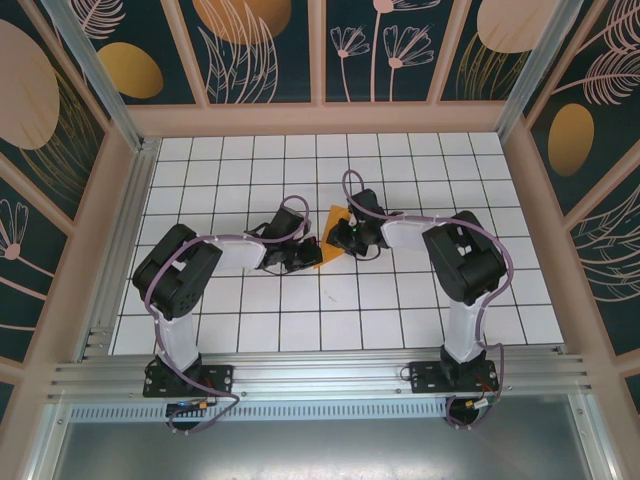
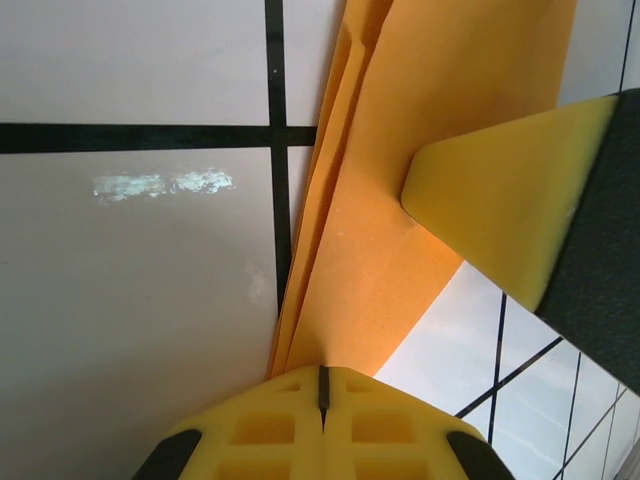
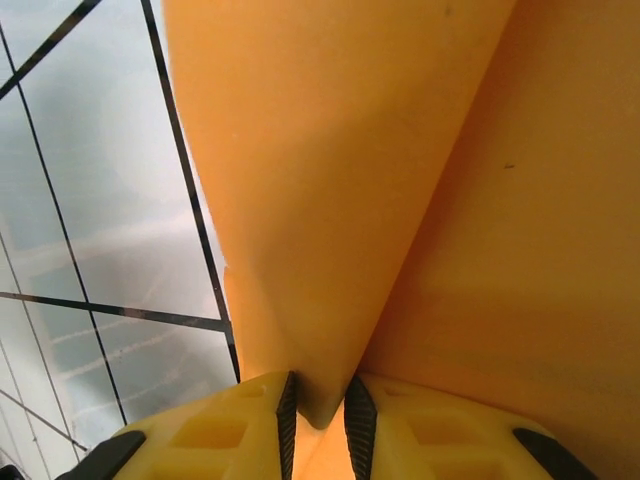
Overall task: Fold a paper plane with a square sheet of paper (pick it up from the middle)
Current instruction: Fourth fold the wing at the center of the table.
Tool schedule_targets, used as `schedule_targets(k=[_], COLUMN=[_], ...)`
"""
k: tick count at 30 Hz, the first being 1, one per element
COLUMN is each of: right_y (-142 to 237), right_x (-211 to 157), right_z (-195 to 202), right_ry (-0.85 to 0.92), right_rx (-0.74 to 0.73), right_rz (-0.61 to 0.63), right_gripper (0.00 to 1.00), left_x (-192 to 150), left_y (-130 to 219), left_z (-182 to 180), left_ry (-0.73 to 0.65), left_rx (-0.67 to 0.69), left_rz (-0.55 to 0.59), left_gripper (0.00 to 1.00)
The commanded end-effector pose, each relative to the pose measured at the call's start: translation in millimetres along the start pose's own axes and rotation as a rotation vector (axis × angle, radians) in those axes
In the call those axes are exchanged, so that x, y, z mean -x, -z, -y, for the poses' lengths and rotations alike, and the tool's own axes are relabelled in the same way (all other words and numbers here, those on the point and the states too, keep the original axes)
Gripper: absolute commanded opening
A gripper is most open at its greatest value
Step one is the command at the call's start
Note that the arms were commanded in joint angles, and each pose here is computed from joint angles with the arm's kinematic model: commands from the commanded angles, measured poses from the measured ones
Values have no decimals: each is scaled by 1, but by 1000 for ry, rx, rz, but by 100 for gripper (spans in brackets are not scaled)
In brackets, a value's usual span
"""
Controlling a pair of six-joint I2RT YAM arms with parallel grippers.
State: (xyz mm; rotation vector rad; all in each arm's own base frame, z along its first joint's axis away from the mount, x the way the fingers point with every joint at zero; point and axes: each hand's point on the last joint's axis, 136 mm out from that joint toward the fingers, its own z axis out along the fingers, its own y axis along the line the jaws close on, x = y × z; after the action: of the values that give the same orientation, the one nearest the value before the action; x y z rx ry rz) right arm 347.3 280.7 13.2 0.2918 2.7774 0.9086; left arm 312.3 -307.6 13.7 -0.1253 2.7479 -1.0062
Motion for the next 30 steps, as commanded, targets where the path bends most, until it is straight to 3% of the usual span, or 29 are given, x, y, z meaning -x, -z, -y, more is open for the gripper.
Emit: schedule_targets(k=[1,6,12,15,24,30], right_y=[-11,20,67,75,36,16], right_x=[-33,5,29,28,7,12], right_z=[87,33,7,-4,-27,-15], right_ry=[-97,-26,96,145,203,180], right_rx=[-250,-46,54,92,72,13], right_rz=[-89,20,160,169,63,45], right_gripper=[31,37,37,37,23,22], left_x=[-19,-25,-24,-25,-27,-29], left_y=[-8,-10,-13,-15,-16,-18], left_z=[-48,-57,-57,-57,-56,-57], left_ry=[51,71,72,74,77,81], left_rx=[188,213,212,213,202,201], left_rz=[-57,-75,-85,-88,-102,-108], left_gripper=[4,2,1,1,1,1])
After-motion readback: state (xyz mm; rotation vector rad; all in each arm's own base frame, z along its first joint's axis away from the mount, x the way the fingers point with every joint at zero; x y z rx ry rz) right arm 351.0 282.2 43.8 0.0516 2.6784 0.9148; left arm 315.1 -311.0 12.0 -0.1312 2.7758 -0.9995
